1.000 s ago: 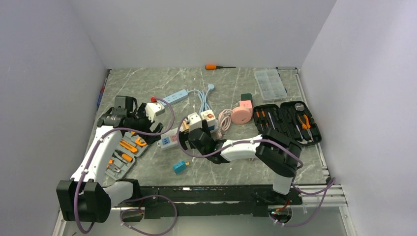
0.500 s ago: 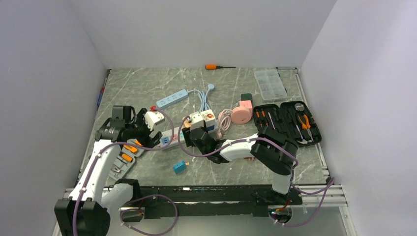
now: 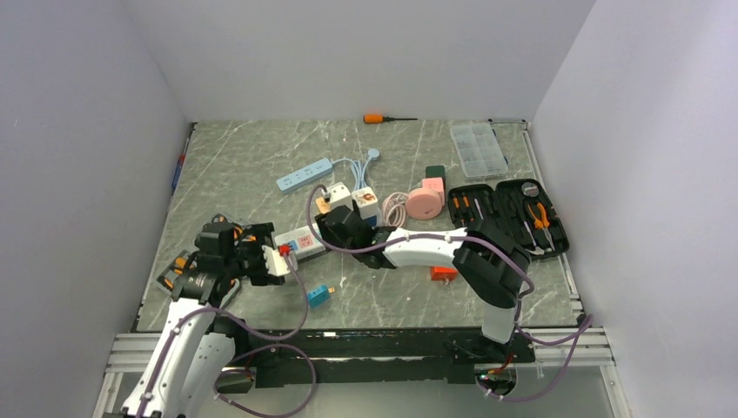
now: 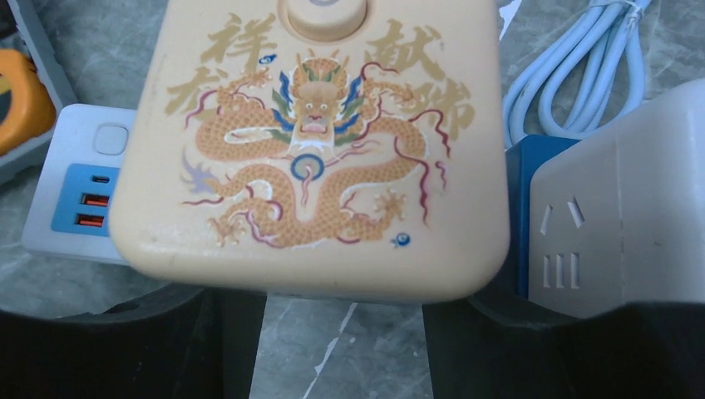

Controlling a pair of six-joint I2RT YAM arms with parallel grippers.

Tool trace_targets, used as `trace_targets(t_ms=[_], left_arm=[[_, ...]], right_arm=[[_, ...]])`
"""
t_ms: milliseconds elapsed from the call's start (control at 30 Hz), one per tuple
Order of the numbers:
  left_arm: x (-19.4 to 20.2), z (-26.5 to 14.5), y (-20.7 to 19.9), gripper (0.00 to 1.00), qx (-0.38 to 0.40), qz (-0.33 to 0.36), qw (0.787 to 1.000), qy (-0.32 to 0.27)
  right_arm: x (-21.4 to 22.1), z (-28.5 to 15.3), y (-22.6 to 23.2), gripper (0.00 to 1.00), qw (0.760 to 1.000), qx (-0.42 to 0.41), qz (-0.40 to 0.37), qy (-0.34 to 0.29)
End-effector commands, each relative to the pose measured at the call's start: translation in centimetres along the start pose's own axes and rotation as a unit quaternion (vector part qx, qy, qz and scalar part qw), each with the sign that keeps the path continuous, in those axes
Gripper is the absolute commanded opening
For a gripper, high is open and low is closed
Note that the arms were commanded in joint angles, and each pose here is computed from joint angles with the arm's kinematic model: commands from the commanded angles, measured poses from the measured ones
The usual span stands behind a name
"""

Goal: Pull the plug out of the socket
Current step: Remove the plug from the socket.

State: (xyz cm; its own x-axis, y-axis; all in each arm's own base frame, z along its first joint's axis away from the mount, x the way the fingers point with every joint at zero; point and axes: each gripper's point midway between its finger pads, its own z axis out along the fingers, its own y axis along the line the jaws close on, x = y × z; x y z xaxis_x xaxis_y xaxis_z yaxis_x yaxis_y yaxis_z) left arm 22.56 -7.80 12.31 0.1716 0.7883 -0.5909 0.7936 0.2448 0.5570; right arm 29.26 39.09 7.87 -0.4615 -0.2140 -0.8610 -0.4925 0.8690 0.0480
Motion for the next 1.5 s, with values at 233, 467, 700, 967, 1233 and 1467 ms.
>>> trace_targets(t_ms=[233, 467, 700, 967, 1233, 1467], left_arm=[[-1.4, 1.2, -1.2, 0.99, -0.012, 0.144, 0.988, -0.049], [-0.8, 2.0, -1.4, 0.99, -0.013, 0.159, 0.986, -0.042], [-1.6, 1.9, 3.1, 0.99, -0.139, 0.216, 0.965, -0.045], [-2.6, 1.8, 2.7, 0.55, -0.139, 0.274, 0.950, -0.060], [-2.3, 2.9, 1.5, 0.00, -0.144, 0.387, 0.909, -0.050], [0.2, 4.1, -0.3, 0.00, -0.105, 0.420, 0.901, -0.005]], right_arm=[[-13.7, -4.8, 2.8, 0.00, 0.982, -0.077, 0.093, -0.143], [-15.8, -6.9, 2.8, 0.00, 0.972, -0.097, 0.130, -0.171], [-15.4, -7.6, 3.3, 0.00, 0.969, -0.119, 0.142, -0.165], [-14.0, -7.3, 3.7, 0.00, 0.968, -0.132, 0.151, -0.149], [-13.5, -6.8, 3.6, 0.00, 0.968, -0.129, 0.159, -0.144], [-15.2, -7.5, 0.0, 0.00, 0.959, -0.105, 0.192, -0.179]])
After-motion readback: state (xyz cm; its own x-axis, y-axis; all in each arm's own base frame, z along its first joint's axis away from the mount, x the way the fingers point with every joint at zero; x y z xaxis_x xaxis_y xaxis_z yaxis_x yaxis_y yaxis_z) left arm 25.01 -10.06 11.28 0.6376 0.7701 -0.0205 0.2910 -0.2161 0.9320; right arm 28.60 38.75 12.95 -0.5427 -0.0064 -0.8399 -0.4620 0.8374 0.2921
